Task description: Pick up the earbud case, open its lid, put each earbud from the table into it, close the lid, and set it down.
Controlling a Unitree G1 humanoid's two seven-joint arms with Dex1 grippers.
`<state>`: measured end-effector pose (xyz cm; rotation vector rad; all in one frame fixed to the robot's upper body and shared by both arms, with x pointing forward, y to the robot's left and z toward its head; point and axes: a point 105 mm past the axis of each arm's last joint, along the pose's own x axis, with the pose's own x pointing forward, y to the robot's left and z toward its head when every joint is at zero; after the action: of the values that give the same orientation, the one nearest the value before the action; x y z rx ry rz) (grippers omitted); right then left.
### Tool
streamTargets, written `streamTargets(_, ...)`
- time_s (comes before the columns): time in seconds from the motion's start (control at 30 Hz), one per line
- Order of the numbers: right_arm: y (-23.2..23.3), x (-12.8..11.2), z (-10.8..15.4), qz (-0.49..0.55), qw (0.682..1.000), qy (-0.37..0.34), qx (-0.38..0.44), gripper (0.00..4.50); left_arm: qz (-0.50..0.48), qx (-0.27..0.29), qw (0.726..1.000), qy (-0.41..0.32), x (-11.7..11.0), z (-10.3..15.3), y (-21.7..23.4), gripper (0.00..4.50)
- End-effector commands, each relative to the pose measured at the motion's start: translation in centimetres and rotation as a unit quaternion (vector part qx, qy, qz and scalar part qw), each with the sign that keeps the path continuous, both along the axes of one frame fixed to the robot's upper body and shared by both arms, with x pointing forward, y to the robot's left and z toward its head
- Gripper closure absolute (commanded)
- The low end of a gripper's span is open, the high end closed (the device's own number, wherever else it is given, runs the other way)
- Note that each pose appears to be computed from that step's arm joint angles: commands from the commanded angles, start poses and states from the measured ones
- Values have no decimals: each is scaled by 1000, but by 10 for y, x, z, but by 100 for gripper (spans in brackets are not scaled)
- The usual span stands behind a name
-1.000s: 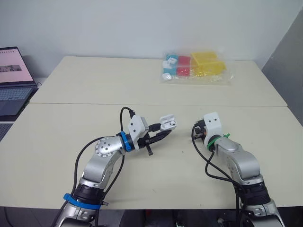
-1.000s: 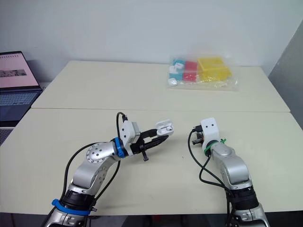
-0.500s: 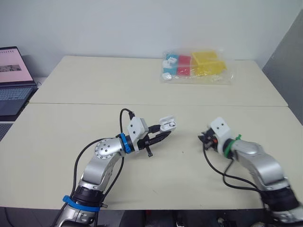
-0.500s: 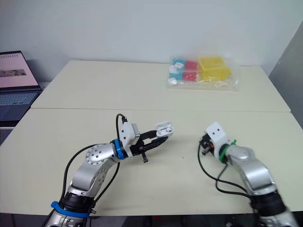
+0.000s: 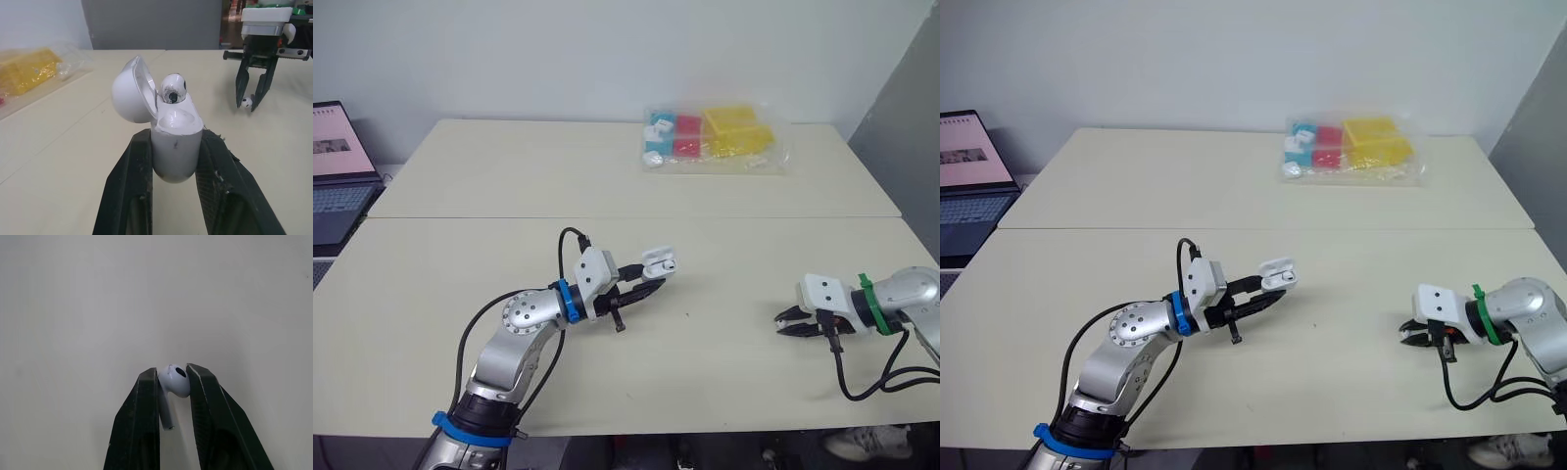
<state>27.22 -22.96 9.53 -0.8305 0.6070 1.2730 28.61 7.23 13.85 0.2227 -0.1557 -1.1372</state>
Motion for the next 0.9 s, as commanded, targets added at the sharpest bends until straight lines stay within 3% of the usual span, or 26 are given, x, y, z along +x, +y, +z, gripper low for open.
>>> streamTargets(0.03,-10,2,2,33,999,6,-38,402,-12,-3,1000,-20,-6,11,-2,369)
streamTargets(0.33,-10,14,5,10,999,19,-26,402,-11,0,1000,-18,-7,12,-1,369)
streamTargets(0.57,-12,19,12,22,999,-13,-34,166,-12,-2,1000,-14,-8,10,-3,369)
streamTargets(0.77,-7,12,46,15,1000,-24,-14,158,-9,-5,1000,-13,-6,10,-4,369)
streamTargets(0.9,-8,6,55,1,999,-35,-28,158,-7,-8,1000,-11,-7,9,-4,369)
